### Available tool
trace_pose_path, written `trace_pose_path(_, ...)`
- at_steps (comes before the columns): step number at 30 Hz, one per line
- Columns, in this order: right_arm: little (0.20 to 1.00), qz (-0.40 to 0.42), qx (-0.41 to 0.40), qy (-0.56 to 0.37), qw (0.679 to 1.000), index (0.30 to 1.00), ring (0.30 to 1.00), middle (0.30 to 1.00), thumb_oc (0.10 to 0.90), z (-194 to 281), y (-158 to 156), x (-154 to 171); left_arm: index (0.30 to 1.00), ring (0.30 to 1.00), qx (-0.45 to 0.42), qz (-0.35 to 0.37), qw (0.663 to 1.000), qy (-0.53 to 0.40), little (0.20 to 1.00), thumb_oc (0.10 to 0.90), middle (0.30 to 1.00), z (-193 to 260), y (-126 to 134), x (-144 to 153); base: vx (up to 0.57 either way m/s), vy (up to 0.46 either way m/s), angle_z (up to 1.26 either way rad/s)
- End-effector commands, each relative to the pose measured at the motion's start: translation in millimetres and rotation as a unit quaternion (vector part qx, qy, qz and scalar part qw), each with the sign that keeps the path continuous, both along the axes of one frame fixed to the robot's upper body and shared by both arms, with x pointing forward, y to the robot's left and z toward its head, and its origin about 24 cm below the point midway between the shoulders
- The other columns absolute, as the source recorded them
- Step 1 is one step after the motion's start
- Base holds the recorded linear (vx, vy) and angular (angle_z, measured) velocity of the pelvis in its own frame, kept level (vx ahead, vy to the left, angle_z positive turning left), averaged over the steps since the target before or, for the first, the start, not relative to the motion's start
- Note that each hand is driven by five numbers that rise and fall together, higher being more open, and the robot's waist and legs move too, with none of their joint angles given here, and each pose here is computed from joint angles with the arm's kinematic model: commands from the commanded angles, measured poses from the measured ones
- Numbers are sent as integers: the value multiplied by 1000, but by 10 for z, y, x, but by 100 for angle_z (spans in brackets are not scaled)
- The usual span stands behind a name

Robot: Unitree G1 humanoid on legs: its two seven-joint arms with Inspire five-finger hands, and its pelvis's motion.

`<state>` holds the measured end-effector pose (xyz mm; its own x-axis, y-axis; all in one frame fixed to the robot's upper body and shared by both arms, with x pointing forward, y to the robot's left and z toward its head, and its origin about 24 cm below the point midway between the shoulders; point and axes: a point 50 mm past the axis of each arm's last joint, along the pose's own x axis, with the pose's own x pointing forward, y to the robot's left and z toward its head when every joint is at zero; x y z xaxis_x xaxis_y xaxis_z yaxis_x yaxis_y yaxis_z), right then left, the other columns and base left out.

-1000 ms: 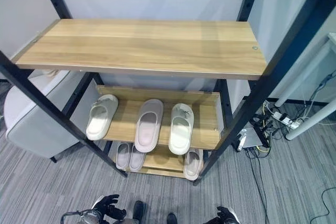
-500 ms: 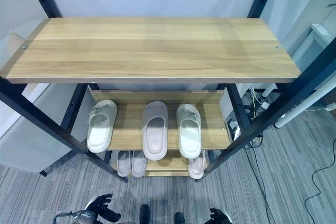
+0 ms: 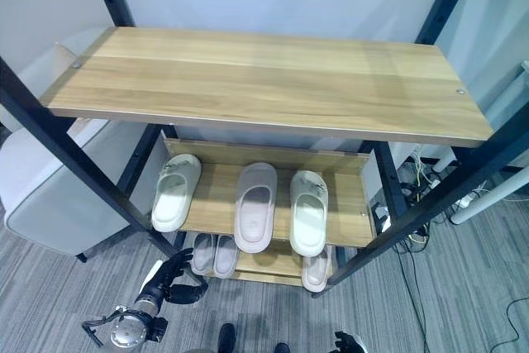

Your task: Arrange the slippers neatly on the shoe rack.

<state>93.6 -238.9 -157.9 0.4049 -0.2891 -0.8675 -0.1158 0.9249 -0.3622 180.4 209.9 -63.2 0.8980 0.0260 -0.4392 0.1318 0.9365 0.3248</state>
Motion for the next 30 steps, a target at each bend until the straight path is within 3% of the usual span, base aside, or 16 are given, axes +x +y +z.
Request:
trace_pose_path(1, 900, -6, -44, -10, 999, 900, 900, 900, 800, 86, -268, 40, 900, 900, -17, -17, 993, -115, 900, 800, 900, 409, 12, 265, -16, -19, 24)
trace_pose_path(13, 900, 13, -49, -28, 998, 900, 900, 900, 800, 126, -273, 143, 900, 900, -116, -52, 975, -183, 900, 800, 900, 773, -201, 336, 0, -21, 15)
trace_pose_path(30, 900, 5, -52, -7, 999, 900, 900, 900, 800, 91, -283, 14, 900, 900, -147, -59, 937, -312, 900, 800, 900, 1394, -165, 330, 2, -8, -1)
